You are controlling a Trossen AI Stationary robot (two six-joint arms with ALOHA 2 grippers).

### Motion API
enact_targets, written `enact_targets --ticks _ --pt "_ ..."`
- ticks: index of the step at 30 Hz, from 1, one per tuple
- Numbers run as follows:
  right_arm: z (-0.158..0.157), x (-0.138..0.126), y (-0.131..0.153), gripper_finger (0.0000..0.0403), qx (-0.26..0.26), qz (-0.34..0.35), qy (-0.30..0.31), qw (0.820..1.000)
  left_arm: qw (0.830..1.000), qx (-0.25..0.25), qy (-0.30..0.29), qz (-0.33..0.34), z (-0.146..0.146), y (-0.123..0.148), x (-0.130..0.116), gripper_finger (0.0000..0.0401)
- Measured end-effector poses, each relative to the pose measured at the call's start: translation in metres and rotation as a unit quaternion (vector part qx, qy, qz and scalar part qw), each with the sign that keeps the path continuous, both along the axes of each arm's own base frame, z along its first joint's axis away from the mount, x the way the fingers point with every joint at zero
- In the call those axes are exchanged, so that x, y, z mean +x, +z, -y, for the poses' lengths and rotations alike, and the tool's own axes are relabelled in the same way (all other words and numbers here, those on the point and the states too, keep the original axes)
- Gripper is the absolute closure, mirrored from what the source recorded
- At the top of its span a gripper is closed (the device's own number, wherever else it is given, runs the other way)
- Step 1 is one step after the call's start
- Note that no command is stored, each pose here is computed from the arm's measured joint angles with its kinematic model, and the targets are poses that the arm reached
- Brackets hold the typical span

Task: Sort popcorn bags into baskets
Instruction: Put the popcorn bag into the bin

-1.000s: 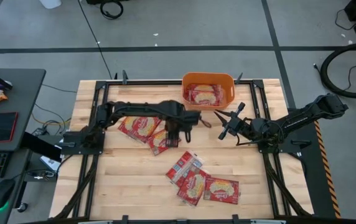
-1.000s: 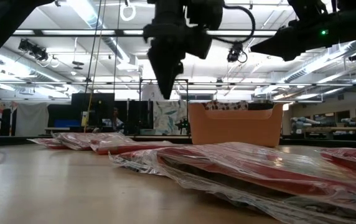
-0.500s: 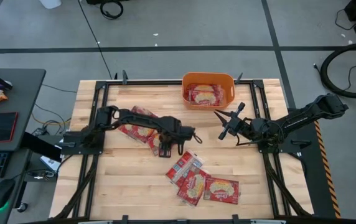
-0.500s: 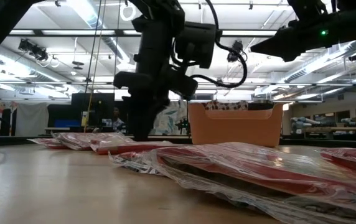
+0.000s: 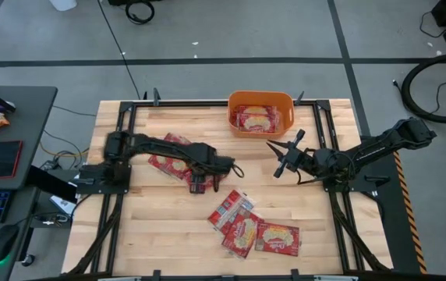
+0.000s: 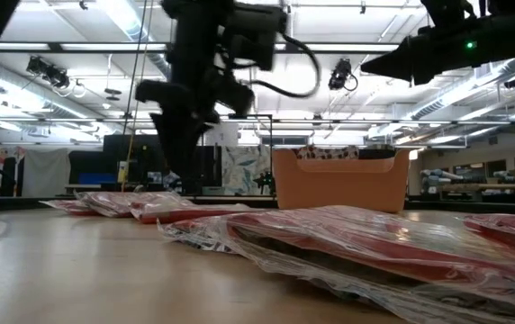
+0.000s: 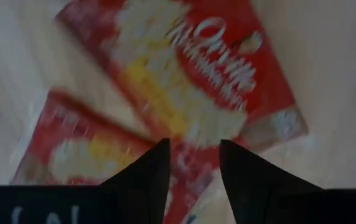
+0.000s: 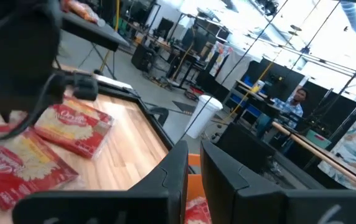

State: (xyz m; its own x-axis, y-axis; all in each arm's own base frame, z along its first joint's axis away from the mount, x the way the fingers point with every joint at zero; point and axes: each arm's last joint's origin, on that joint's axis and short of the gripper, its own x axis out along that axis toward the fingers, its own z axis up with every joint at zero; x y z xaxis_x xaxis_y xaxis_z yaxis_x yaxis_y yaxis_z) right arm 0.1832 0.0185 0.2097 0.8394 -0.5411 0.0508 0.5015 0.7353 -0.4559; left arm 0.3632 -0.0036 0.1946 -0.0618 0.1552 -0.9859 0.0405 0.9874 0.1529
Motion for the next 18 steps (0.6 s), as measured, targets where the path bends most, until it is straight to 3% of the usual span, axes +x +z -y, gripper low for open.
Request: enact_targets --ticks 8,18 --pt "-0.001 0.000 0.002 0.0355 0.001 0.011 0.014 1.000 0.989 -0.002 0.108 0.096 -0.029 0.027 -0.058 0.0259" --pt "0.001 0.001 0.002 0.0355 0.000 0.009 0.014 1.000 0.962 -0.111 0.205 0.139 -0.074 0.013 -0.109 0.0259"
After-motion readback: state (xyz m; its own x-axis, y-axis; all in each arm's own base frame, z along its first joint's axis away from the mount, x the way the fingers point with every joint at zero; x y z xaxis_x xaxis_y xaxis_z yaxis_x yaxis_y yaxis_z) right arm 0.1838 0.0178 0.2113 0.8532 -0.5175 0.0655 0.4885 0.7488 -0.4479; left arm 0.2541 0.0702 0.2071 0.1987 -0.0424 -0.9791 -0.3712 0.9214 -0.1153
